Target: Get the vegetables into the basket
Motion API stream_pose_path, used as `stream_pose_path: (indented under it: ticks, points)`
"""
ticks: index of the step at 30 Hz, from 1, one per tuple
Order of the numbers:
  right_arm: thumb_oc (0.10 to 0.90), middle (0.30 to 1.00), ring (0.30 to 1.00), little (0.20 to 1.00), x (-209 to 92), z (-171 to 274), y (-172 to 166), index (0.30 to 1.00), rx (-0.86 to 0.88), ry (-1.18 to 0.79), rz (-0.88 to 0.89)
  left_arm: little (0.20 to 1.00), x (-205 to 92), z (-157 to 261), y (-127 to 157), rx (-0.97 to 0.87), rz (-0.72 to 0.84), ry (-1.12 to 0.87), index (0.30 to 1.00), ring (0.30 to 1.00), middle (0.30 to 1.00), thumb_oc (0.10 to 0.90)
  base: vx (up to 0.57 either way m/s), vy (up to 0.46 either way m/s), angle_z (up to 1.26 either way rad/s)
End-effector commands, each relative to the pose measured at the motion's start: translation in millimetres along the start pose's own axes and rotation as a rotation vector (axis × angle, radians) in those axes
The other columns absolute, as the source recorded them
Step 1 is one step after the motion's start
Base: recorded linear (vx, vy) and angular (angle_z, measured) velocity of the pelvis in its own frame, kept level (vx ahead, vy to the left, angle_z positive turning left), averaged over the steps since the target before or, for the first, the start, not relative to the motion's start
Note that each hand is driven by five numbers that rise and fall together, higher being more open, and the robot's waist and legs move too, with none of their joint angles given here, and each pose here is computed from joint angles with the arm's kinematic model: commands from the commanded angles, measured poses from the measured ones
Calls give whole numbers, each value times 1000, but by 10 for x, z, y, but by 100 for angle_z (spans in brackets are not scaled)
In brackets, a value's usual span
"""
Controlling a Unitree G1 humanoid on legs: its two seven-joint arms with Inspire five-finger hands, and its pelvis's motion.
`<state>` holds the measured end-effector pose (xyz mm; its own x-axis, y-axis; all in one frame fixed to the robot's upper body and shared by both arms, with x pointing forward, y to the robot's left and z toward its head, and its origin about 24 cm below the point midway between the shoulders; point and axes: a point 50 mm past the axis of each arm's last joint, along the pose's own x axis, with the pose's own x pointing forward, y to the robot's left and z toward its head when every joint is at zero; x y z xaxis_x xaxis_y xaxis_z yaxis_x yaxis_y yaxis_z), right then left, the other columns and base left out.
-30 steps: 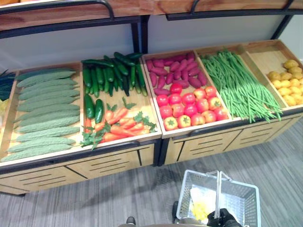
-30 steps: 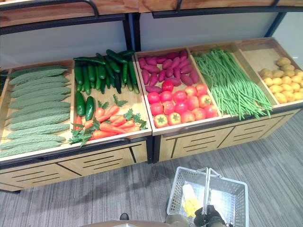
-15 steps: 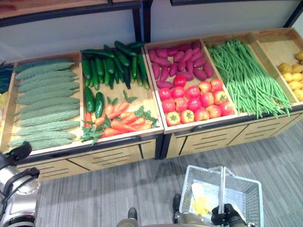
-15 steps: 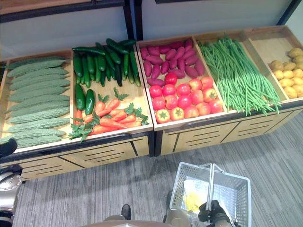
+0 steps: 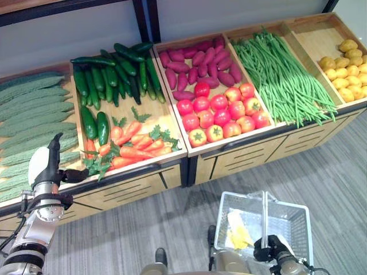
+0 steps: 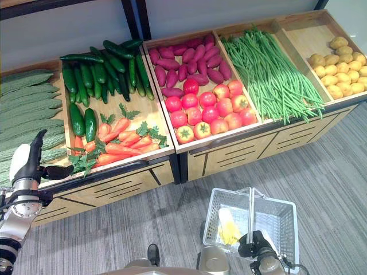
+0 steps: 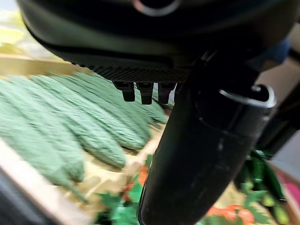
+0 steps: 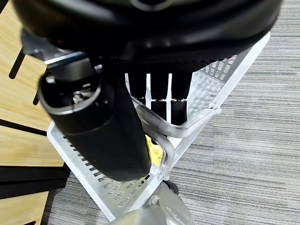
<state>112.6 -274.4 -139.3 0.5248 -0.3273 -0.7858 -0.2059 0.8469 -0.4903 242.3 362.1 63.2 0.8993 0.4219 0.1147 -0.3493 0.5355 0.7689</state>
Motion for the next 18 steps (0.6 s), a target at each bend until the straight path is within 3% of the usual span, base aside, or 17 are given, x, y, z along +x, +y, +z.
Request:
stream_pose_path:
  ticks: [1,7,13,18]
  points:
    - [400,300,300,300,2,18,-81,300,-149,-44,8,1000,353,403,626,63,180,-186,1000,1000,1000,900,0,0,0]
    - [400,300,300,300,4,20,-67,300,-155,-41,17,1000,382,445,572,67,123,-198,1000,1000,1000,900,9,0,-1]
    - [400,300,300,300,16,35,-151,300,-158,-40,7,1000,404,644,430,85,-36,-281,1000,1000,1000,900,0,0,0]
    - [400,300,300,300,24,43,-167,300,-161,-35,5,1000,417,718,382,106,-48,-309,1000,1000,1000,900,-1,5,-2]
